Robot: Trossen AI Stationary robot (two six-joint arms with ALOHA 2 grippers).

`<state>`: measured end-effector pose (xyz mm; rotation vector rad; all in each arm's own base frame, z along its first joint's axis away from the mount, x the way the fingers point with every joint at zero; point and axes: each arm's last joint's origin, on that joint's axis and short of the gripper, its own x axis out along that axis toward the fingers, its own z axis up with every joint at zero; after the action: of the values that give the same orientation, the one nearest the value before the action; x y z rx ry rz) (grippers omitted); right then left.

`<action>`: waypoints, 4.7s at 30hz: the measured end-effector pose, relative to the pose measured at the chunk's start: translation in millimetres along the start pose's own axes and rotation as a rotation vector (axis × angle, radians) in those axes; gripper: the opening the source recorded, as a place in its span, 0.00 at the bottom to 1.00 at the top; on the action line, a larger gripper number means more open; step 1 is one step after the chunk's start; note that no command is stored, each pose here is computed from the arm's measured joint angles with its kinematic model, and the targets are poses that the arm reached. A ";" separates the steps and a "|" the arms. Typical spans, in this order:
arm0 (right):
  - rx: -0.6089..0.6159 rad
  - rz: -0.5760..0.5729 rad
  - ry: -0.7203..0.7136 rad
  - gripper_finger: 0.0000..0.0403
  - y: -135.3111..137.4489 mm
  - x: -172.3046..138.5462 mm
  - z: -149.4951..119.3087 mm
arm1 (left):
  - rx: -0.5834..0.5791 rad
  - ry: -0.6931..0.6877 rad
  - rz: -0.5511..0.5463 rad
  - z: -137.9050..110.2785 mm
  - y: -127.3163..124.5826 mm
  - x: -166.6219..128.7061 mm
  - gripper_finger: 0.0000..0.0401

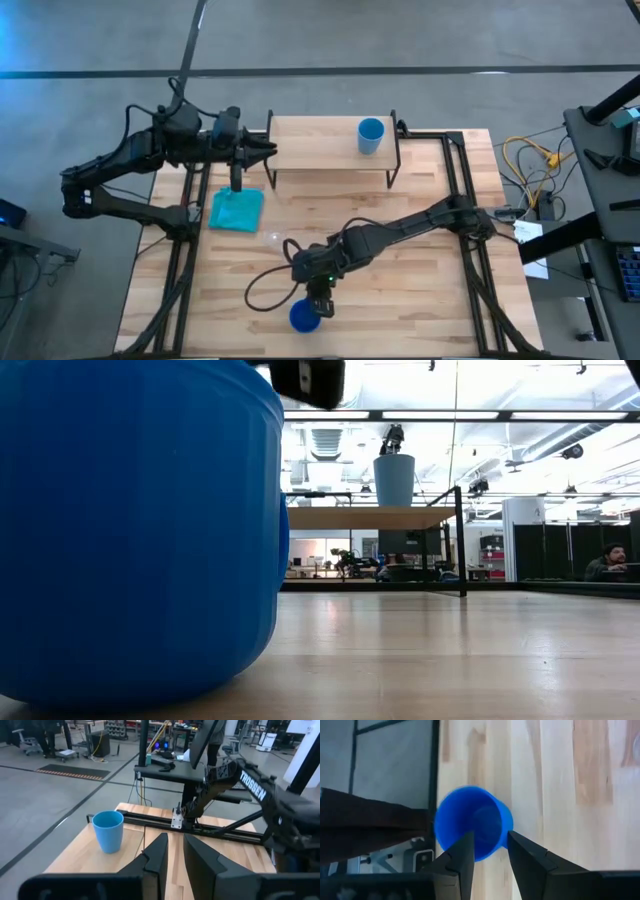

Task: Stack small to large cups/mugs on shelf
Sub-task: Put the blue mug on the shelf

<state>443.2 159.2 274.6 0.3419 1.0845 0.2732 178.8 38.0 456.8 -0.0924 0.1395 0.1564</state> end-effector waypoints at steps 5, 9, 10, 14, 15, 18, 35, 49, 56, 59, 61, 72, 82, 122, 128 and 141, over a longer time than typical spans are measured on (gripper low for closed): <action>0.017 0.009 -0.005 0.28 -5.1 13.0 -4.3 | 0.002 -0.023 -0.002 2.2 -0.2 0.0 0.12; 0.019 0.050 -0.023 0.28 -6.4 20.7 -5.2 | 0.002 -0.026 -0.003 2.5 -0.2 0.0 0.12; 0.019 0.056 -0.031 0.28 -6.9 22.5 -5.3 | 0.002 -0.026 -0.003 2.5 -0.2 0.0 0.12; 0.037 0.071 -0.033 0.28 -10.6 31.4 -9.3 | 0.002 -0.026 -0.003 2.5 -0.2 0.0 0.12; 0.043 0.069 -0.028 0.28 -11.9 33.4 -11.0 | 0.002 -0.026 -0.003 2.5 -0.2 0.0 0.12; 0.051 0.060 -0.010 0.28 -15.6 39.1 -16.0 | 0.002 -0.026 -0.004 2.5 -0.2 0.0 0.12; 0.051 0.067 -0.018 0.28 -22.4 52.0 -23.7 | 0.002 -0.024 -0.005 2.3 -0.3 0.6 0.12; 0.058 0.057 -0.015 0.25 -27.2 58.3 -28.8 | 0.002 -0.024 -0.005 2.3 -0.2 0.7 0.12; 0.054 0.054 -0.014 0.21 -28.5 58.5 -28.8 | 0.003 -0.025 -0.005 2.4 -0.2 0.7 0.12; 0.040 0.056 -0.020 0.21 -28.9 58.3 -28.0 | 0.003 -0.033 -0.005 3.2 -0.3 0.7 0.12; 0.038 0.058 -0.027 0.22 -29.7 58.0 -26.9 | 0.003 -0.034 -0.005 3.3 -0.3 0.7 0.12; 0.003 0.079 -0.089 0.24 -31.5 56.3 -19.2 | 0.003 -0.033 -0.005 3.1 -0.3 0.7 0.12; 0.004 0.074 -0.077 0.25 -33.2 58.5 -22.1 | 0.011 -0.033 -0.005 3.1 -0.3 0.7 0.12; 0.043 0.070 -0.099 0.02 -36.6 43.1 -9.3 | 0.061 -0.029 -0.004 2.8 -0.2 0.7 0.12; -0.037 0.007 -0.062 0.02 -34.2 4.6 10.6 | 0.060 -0.027 -0.003 2.6 -0.2 0.8 0.12; -0.081 -0.292 -0.015 0.02 -64.8 -101.6 37.5 | 0.062 -0.019 0.177 1.5 5.6 0.6 0.12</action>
<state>435.0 56.2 347.0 0.1103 1.0895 0.0545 178.7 43.7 457.7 -0.0170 0.1335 0.3292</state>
